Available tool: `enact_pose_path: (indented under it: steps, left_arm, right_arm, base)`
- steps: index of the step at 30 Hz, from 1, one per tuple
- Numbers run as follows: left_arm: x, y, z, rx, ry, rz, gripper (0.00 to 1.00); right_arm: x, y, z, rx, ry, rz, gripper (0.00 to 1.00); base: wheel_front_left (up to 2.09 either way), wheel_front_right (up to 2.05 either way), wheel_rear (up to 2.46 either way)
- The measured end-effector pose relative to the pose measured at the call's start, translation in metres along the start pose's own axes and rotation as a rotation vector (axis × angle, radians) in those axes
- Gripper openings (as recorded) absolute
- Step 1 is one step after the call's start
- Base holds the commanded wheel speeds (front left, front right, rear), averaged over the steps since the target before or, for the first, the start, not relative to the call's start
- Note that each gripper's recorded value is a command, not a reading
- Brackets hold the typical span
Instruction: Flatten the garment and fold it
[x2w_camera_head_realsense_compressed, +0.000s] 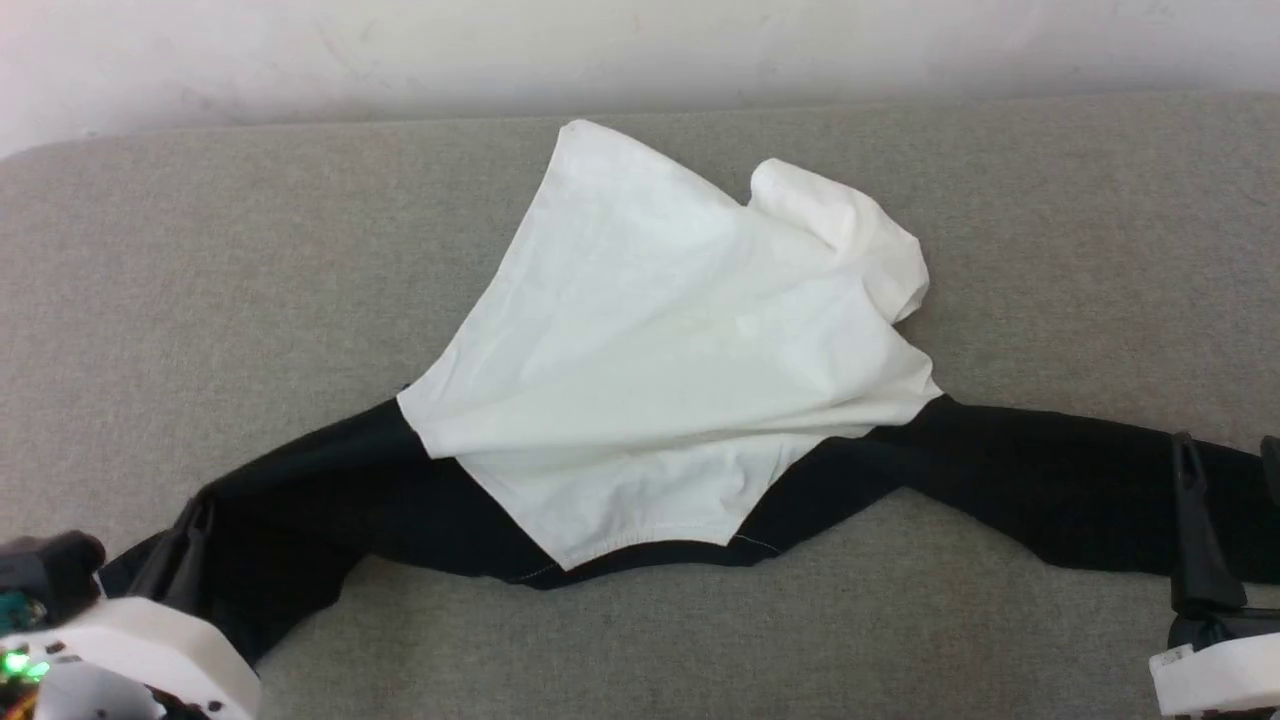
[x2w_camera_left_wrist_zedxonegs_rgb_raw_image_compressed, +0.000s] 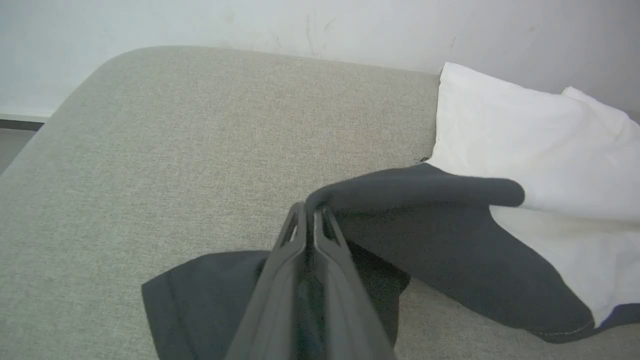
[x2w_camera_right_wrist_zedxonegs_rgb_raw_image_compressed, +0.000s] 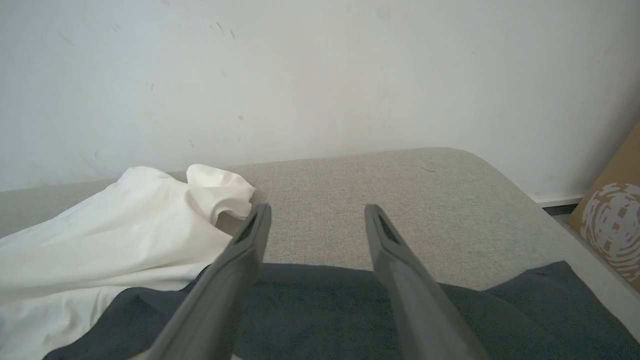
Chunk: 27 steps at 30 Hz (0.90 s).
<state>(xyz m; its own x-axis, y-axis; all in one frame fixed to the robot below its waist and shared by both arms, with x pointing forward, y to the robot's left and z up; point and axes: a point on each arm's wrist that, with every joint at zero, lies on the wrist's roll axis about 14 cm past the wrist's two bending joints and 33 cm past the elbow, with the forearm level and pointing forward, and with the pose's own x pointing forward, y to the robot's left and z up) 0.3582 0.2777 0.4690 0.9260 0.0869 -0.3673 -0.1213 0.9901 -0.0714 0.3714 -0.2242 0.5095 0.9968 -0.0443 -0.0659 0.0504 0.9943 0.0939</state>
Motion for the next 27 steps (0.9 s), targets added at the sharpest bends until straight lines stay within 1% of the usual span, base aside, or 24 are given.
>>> enact_pose_path:
  steps: [1,2,4,7,10,12,15,18,21,27]
  left_arm:
    - [0.0,0.0,-0.005,-0.013,0.001,0.007,0.54]
    - [0.0,-0.001,-0.009,-0.028,-0.002,0.01,1.0]
    - [0.002,-0.007,-0.007,-0.084,-0.049,0.014,1.0]
    - [0.004,-0.017,0.009,-0.122,-0.143,-0.003,1.0]
    - [-0.001,-0.022,0.035,-0.142,-0.277,-0.006,1.0]
    - [-0.009,-0.024,0.06,-0.157,-0.402,-0.005,1.0]
    - [-0.027,-0.029,0.096,-0.139,-0.597,-0.009,1.0]
    - [-0.042,-0.035,0.116,-0.09,-0.704,-0.006,1.0]
    - [-0.053,-0.043,0.116,-0.077,-0.729,0.011,1.0]
    - [-0.062,-0.056,0.096,-0.067,-0.681,0.012,1.0]
  right_arm:
    - [0.001,0.001,-0.001,0.0,0.003,0.003,1.0]
    - [0.002,0.002,-0.001,-0.001,0.003,0.006,1.0]
    - [0.004,0.003,0.0,0.0,-0.001,0.01,1.0]
    - [0.006,0.005,0.001,0.0,0.0,0.017,1.0]
    - [0.006,0.008,0.003,0.001,-0.003,0.024,1.0]
    - [0.007,0.01,0.004,0.002,-0.005,0.031,1.0]
    - [0.007,0.012,0.005,0.004,-0.01,0.039,1.0]
    - [0.006,0.014,0.007,0.006,-0.014,0.043,1.0]
    - [0.005,0.014,0.007,0.007,-0.015,0.043,1.0]
    - [0.006,0.02,0.004,-0.001,0.0,0.061,1.0]
  base:
    - [0.0,0.0,0.0]
    - [0.0,0.0,0.0]
    - [0.0,0.0,0.0]
    - [0.0,0.0,0.0]
    - [0.0,0.0,0.0]
    - [0.0,0.0,0.0]
    - [0.0,0.0,0.0]
    - [0.0,0.0,0.0]
    - [0.0,0.0,0.0]
    - [0.0,0.0,0.0]
